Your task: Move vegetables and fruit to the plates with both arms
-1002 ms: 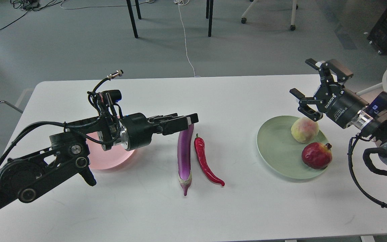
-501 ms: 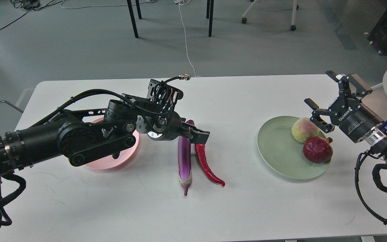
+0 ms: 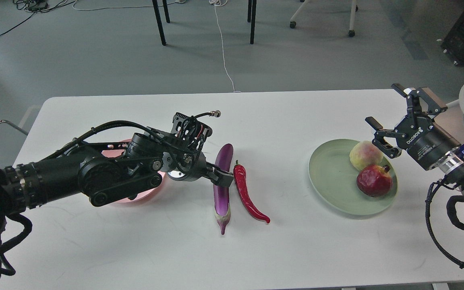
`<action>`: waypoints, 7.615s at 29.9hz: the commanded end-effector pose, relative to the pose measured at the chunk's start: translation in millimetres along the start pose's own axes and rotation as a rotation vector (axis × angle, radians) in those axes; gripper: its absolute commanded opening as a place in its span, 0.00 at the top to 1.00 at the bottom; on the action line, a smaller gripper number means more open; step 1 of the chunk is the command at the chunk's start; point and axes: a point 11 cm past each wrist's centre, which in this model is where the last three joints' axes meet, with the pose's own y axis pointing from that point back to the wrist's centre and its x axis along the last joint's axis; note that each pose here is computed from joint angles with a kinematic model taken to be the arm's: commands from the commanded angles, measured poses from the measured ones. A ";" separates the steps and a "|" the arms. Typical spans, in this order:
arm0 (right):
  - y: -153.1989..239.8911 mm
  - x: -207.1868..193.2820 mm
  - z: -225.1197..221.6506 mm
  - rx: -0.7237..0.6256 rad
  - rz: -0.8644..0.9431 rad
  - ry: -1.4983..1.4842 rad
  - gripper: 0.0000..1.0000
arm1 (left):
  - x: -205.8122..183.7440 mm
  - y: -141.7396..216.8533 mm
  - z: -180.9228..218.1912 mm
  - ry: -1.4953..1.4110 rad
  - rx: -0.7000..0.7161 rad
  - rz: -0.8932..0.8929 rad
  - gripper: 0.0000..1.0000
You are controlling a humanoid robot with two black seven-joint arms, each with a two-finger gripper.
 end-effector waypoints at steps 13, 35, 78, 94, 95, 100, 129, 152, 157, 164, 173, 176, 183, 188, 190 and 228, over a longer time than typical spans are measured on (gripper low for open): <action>0.8 0.0 2.9 -0.008 0.000 0.000 0.02 | -4.0 -6.4 8.5 0.009 -0.020 -0.010 0.13; 3.5 0.3 7.5 -0.018 0.003 -0.003 0.02 | -2.3 -5.3 5.8 0.023 0.005 -0.015 0.78; 3.6 -1.0 11.6 -0.027 0.000 -0.001 0.02 | -54.2 132.6 -176.3 0.189 0.232 0.019 0.73; 3.8 -1.4 13.0 -0.029 -0.001 -0.003 0.02 | -50.8 131.3 -174.8 0.151 0.209 0.028 0.15; 3.4 -1.5 12.5 -0.028 -0.001 -0.002 0.02 | -46.5 131.3 -172.0 0.145 0.201 0.036 0.11; 4.0 -1.5 13.5 -0.032 -0.001 -0.002 0.02 | 9.8 133.3 -130.8 0.085 0.096 0.158 0.02; 9.0 2.7 12.6 -0.036 0.011 0.003 0.02 | 1.4 -8.6 58.7 0.196 -0.044 0.046 0.02; 9.1 3.1 12.2 -0.034 0.014 0.003 0.02 | -7.5 -31.0 63.4 0.235 -0.025 0.013 0.42; 10.7 3.1 14.5 -0.039 0.015 0.001 0.02 | -8.0 -31.2 63.1 0.227 -0.018 0.010 0.74; 10.3 3.0 14.4 -0.037 0.016 0.000 0.02 | 7.2 -23.5 62.5 0.167 -0.003 0.020 0.83; 9.4 2.5 15.2 -0.035 0.017 -0.003 0.02 | 51.4 38.7 13.2 0.083 0.026 0.146 0.83; 9.4 2.6 15.2 -0.035 0.018 -0.002 0.02 | 47.1 63.1 -26.9 0.091 0.079 0.166 0.83; 8.7 1.0 17.9 -0.037 0.014 -0.007 0.02 | 3.2 89.3 -94.2 0.016 0.188 0.101 0.83; 8.4 1.1 17.9 -0.036 0.015 -0.007 0.02 | -17.1 94.9 -111.6 -0.017 0.206 0.055 0.82; 8.5 1.2 18.3 -0.038 0.016 -0.007 0.02 | -24.9 93.7 -114.8 -0.010 0.210 0.042 0.81; -72.1 -37.7 -9.6 0.150 0.165 0.034 0.02 | 29.8 103.2 -83.3 1.326 -0.576 0.979 0.00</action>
